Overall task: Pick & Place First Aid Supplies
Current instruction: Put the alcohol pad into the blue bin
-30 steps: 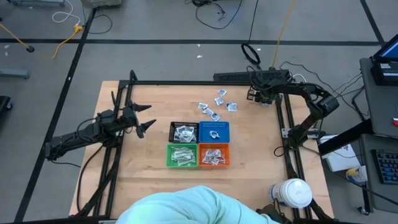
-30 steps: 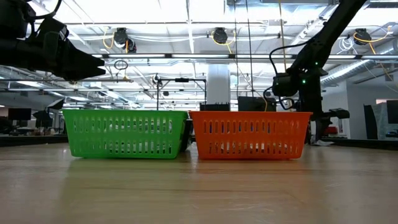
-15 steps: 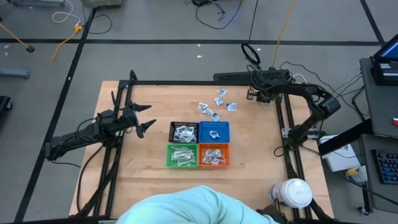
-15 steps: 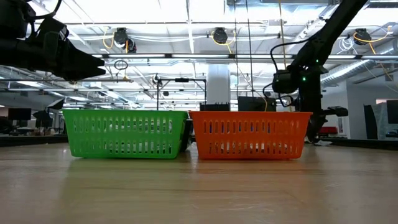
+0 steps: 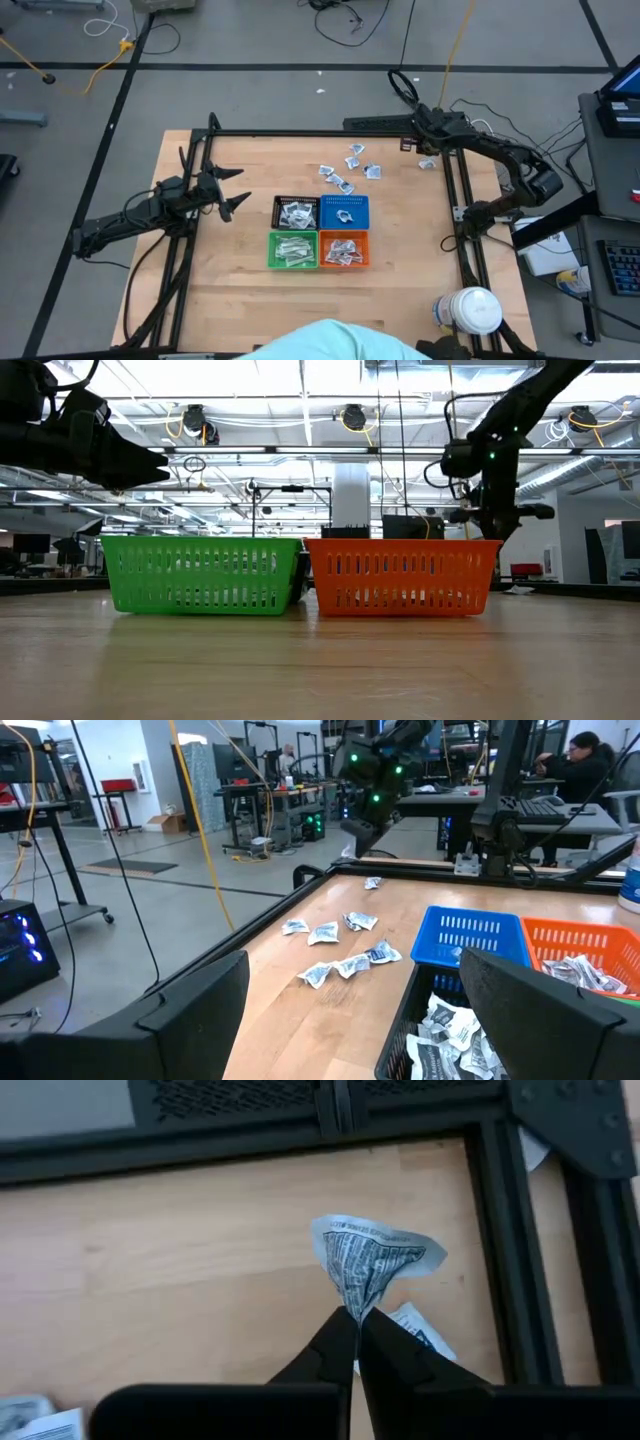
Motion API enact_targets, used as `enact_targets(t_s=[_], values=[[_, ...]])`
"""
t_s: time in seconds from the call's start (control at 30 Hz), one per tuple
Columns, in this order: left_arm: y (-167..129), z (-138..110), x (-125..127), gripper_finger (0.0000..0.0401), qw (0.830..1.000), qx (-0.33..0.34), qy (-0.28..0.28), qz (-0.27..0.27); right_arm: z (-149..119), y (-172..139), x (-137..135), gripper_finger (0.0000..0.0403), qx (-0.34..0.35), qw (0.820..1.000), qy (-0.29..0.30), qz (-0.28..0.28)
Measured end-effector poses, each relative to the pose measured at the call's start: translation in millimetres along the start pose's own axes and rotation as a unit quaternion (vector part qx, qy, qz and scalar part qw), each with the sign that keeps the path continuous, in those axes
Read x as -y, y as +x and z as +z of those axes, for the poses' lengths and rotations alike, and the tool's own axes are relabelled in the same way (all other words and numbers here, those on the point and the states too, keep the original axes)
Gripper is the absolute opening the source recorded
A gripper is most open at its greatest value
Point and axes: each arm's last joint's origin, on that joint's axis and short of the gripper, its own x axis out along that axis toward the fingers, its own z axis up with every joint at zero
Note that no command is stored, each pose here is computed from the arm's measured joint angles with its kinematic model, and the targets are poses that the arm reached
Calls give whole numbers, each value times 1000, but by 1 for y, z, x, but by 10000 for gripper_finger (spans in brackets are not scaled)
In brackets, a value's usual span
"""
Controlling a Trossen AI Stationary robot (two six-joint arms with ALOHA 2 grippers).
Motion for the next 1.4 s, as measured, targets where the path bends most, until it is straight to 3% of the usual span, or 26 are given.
enact_targets(t_s=[0.33, 0.57, 0.77, 1.0, 1.4], values=[[0, 0, 0, 365, 1000, 0, 0, 0, 9, -23, -2, 3, 48, 999, -14, 12], [0, 0, 0, 365, 1000, 0, 0, 0, -3, -34, -32, 2, 53, 982, -128, 127], [0, 0, 0, 365, 1000, 0, 0, 0, -33, -49, -59, 1, 31, 943, -255, 212], [0, 0, 0, 365, 1000, 0, 0, 0, -77, -69, -83, 1, 10, 882, -377, 281], [0, 0, 0, 365, 1000, 0, 0, 0, -146, -104, -102, 0, 8, 805, -477, 353]])
